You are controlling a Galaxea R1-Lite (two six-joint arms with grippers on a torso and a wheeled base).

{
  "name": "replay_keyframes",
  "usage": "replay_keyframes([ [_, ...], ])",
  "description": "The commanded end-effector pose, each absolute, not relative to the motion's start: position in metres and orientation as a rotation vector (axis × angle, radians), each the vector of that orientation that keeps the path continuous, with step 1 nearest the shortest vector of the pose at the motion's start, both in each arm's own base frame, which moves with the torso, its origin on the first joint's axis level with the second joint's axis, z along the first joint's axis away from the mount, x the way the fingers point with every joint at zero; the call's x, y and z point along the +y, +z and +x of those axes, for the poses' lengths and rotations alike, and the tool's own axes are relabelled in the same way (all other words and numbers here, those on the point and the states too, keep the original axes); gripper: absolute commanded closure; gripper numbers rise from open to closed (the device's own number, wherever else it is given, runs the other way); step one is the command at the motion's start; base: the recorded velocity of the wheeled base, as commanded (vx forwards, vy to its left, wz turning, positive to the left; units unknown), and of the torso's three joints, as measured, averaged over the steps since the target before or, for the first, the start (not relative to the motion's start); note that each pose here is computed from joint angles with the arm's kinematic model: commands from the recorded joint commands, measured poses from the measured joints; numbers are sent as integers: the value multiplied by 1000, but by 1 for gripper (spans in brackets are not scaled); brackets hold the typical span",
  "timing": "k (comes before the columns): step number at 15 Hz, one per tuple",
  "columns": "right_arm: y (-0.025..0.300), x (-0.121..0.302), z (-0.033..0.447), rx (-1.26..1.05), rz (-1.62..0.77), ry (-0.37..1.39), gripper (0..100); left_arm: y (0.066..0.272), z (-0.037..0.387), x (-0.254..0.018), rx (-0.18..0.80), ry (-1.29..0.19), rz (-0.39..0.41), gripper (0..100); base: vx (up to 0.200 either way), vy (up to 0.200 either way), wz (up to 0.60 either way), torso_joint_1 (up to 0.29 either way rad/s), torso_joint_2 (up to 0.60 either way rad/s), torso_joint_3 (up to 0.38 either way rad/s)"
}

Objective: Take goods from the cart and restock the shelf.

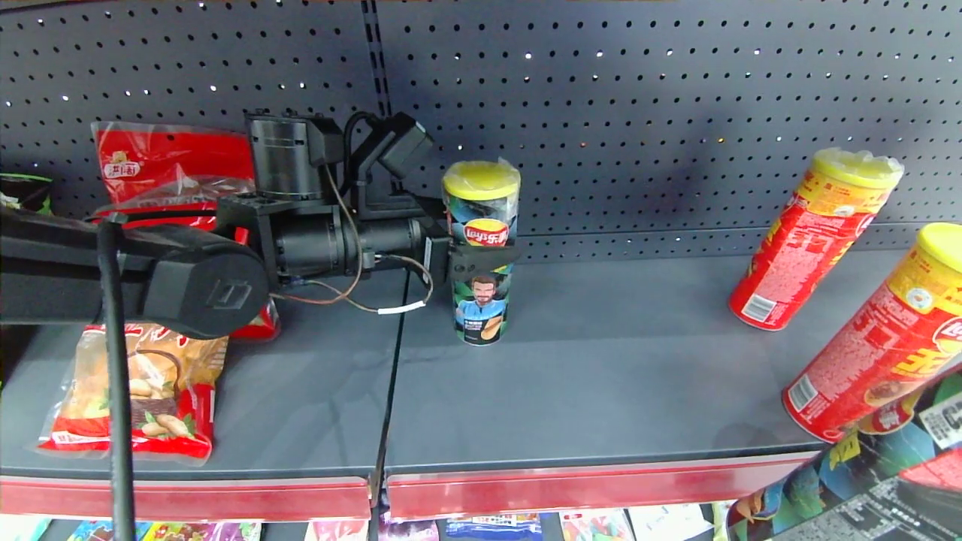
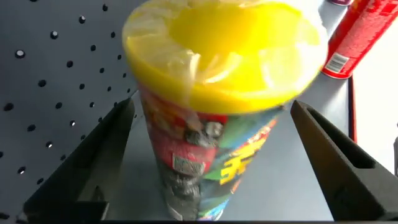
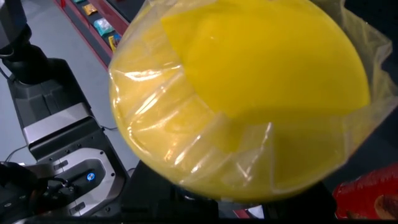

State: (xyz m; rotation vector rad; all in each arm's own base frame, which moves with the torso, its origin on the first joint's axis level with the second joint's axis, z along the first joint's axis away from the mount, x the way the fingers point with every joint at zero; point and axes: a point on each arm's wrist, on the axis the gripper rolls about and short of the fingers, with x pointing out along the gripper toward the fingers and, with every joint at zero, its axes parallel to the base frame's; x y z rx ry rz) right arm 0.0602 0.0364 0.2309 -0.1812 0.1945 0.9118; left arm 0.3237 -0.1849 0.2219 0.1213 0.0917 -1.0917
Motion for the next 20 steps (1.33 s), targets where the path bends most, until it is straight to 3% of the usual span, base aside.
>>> replay_keyframes([
  [1, 231, 36, 60, 196, -181, 912, 100, 220, 325, -185, 98, -1093, 121, 100, 0, 0, 0, 0, 0, 0],
  [5, 230, 36, 62, 201, -180, 902, 100, 224, 318, -178, 99, -1080, 117, 100, 0, 0, 0, 0, 0, 0],
  [11, 229, 38, 65, 215, -178, 905, 100, 225, 256, -157, 160, -1113, 75, 100, 0, 0, 0, 0, 0, 0],
  [16, 229, 38, 66, 217, -178, 905, 100, 211, 222, -148, 216, -1134, 71, 100, 0, 0, 0, 0, 0, 0],
  [20, 229, 38, 66, 217, -178, 905, 100, 213, 212, -144, 212, -1138, 71, 100, 0, 0, 0, 0, 0, 0],
])
